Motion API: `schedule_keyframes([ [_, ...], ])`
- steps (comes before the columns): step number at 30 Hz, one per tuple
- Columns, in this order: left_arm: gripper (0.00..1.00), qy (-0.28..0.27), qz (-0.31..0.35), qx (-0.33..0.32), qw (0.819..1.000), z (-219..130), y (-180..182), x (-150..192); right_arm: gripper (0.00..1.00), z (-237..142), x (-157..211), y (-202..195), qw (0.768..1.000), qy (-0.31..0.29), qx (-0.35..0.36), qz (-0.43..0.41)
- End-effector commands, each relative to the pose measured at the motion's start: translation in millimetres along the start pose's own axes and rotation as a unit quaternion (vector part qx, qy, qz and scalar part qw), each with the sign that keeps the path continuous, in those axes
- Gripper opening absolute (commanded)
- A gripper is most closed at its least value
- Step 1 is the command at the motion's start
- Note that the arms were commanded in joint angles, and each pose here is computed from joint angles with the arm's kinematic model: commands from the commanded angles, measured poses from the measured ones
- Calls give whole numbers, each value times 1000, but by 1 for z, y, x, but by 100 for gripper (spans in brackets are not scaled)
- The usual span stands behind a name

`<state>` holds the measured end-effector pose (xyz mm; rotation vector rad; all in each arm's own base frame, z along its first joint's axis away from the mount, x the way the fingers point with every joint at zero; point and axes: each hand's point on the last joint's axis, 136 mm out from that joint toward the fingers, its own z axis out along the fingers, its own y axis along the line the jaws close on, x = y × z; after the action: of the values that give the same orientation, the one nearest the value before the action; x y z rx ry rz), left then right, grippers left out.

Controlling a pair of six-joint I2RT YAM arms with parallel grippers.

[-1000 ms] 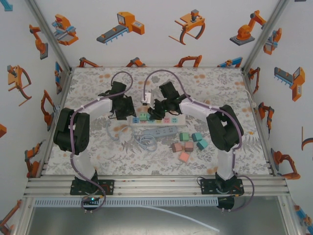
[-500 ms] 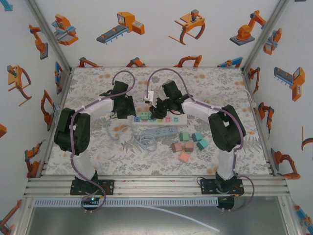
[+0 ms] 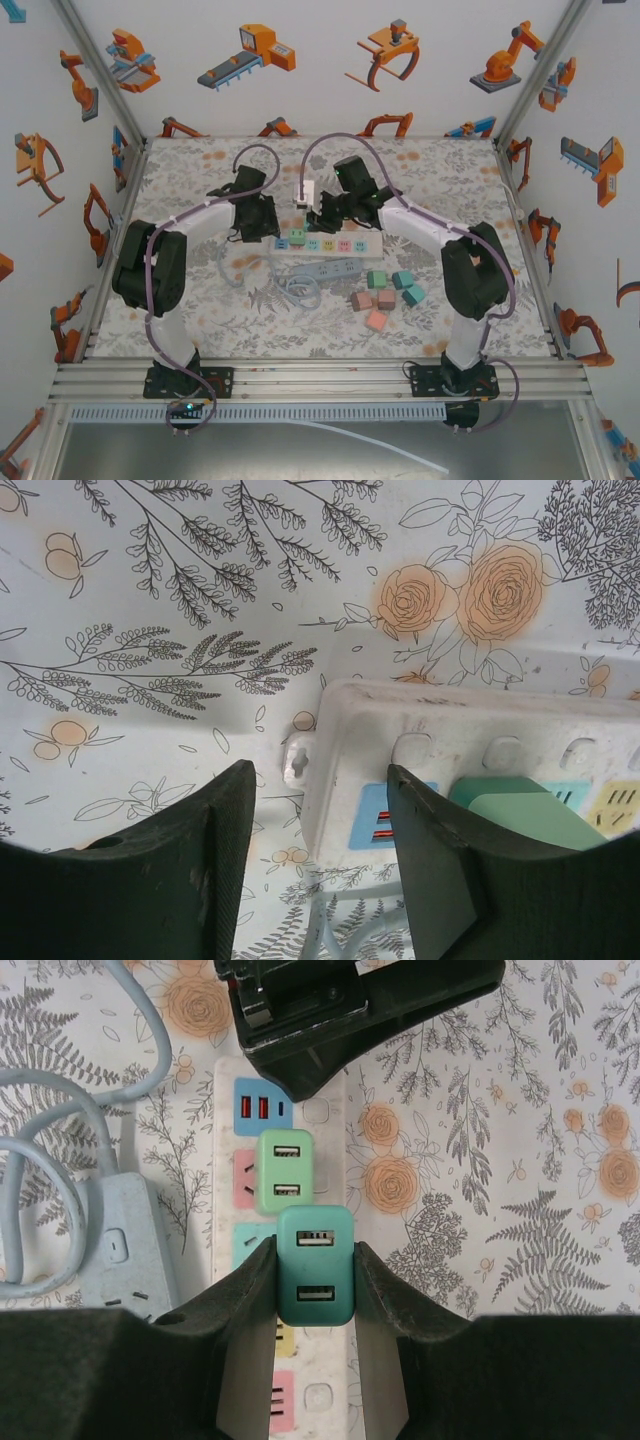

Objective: Pull the plug off the socket

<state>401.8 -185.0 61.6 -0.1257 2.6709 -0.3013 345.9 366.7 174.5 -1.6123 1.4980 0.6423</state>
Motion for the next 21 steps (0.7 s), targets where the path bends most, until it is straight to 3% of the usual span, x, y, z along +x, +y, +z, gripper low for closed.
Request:
schedule_keyframes([
  [1,55,17,21,-16,1000,0,9,15,4,-32,-55,-11,996,-71,47,20],
  [8,57,-75,61,43,994,-53,-15,-21,5,-88,-80,-23,969,-131,142,156],
  [14,59,-180,124,141,966,-117,-48,-42,6,-150,-57,-29,901,-176,182,353],
  [17,59,-216,188,221,932,-149,-74,-37,5,-184,-33,-24,863,-185,218,416],
  [21,61,-248,308,345,851,-190,-110,-7,5,-228,6,-11,807,-188,276,487],
])
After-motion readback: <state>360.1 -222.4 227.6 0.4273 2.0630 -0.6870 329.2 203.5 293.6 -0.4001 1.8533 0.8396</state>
